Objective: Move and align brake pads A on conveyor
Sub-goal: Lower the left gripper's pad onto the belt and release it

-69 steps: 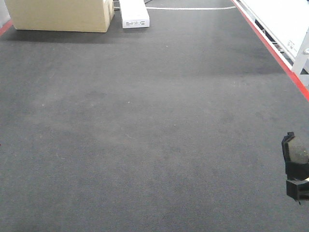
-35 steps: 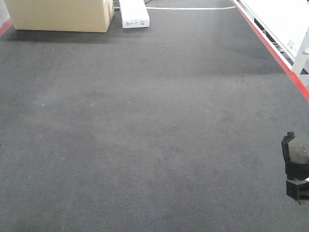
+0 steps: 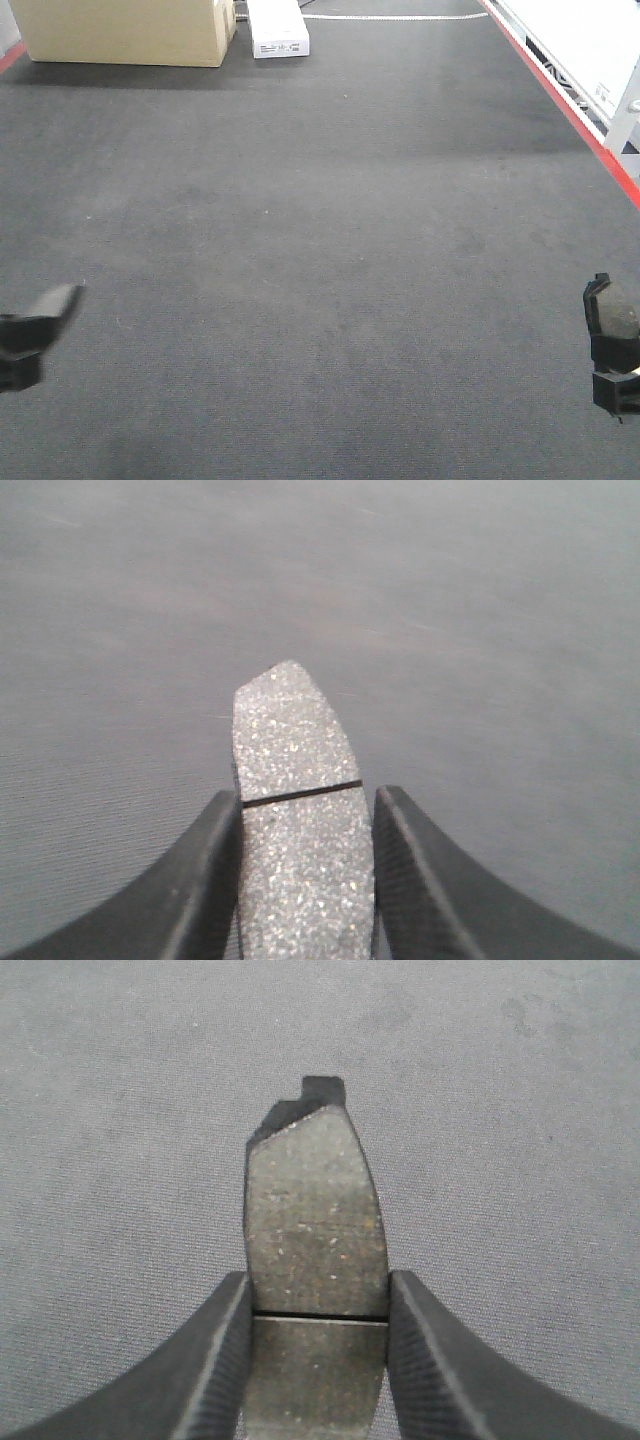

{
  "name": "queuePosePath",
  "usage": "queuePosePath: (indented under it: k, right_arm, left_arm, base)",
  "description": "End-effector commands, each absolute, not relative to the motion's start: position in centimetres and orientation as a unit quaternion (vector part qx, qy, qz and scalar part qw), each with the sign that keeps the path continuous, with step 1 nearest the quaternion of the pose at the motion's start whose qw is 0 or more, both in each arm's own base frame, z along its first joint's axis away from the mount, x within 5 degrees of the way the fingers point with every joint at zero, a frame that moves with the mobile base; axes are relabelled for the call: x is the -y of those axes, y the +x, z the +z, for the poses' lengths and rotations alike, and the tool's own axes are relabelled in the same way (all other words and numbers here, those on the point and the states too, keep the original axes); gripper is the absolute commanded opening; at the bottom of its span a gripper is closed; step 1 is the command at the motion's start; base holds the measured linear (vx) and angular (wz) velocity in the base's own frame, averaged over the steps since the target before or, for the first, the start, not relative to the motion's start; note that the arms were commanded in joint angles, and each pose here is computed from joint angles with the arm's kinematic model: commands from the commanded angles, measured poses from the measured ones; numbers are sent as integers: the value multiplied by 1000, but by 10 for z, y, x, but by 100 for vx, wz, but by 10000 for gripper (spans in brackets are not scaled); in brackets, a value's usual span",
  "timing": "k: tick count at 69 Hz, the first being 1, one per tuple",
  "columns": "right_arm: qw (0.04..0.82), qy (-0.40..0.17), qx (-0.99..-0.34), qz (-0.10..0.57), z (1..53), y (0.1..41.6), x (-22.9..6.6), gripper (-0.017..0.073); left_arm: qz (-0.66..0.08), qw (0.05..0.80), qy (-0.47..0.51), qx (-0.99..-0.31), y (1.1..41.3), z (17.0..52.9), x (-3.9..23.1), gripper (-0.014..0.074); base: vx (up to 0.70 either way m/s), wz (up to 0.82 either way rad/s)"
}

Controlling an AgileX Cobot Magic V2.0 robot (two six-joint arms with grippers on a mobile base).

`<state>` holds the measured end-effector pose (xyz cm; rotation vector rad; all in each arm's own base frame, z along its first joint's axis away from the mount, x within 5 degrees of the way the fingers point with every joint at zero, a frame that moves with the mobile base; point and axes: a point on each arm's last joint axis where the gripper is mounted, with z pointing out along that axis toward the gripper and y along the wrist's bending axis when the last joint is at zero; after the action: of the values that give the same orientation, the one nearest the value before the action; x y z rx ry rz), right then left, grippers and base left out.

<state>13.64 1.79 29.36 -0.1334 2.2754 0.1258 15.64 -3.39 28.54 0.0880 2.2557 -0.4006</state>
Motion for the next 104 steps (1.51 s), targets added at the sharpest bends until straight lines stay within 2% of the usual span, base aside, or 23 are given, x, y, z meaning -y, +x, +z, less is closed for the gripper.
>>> queuePosePath:
  k: [1,11,33,50,67,77,91,104]
  right_arm:
    - [466,-49,-882,52,309,140,-18,60]
    - [466,-49,-882,52,309,140,-18,60]
    - [466,-49,-882,52,309,140,-18,60]
    - [466,-49,-882,52,309,140,-18,60]
    - [466,-49,-882,52,309,140,-18,60]
    - [466,-49,-882,52,309,140,-18,60]
    - [466,-49,-882,52,309,140,-18,60]
    - [466,-49,-882,52,309,140,-18,60]
  left_arm:
    - [-203,441,31,-874,179,292,42,58]
    - [-216,409,45,-886,202,272,50,59]
    - [-188,359,43,-913,259,236,71,59]
    - [-171,319,22,-932,275,200,80,59]
    - [-185,283,-3,-941,275,189,82,70]
    - [-186,282,-3,-941,275,188,83,143]
    - [-182,288,-5,-940,276,189,82,332]
    - [-180,293,-8,-939,277,189,81,395]
  base:
    - [0,0]
    - [0,0]
    - [0,0]
    - [0,0]
    - [0,0]
    - [0,0]
    - [0,0]
    - [0,0]
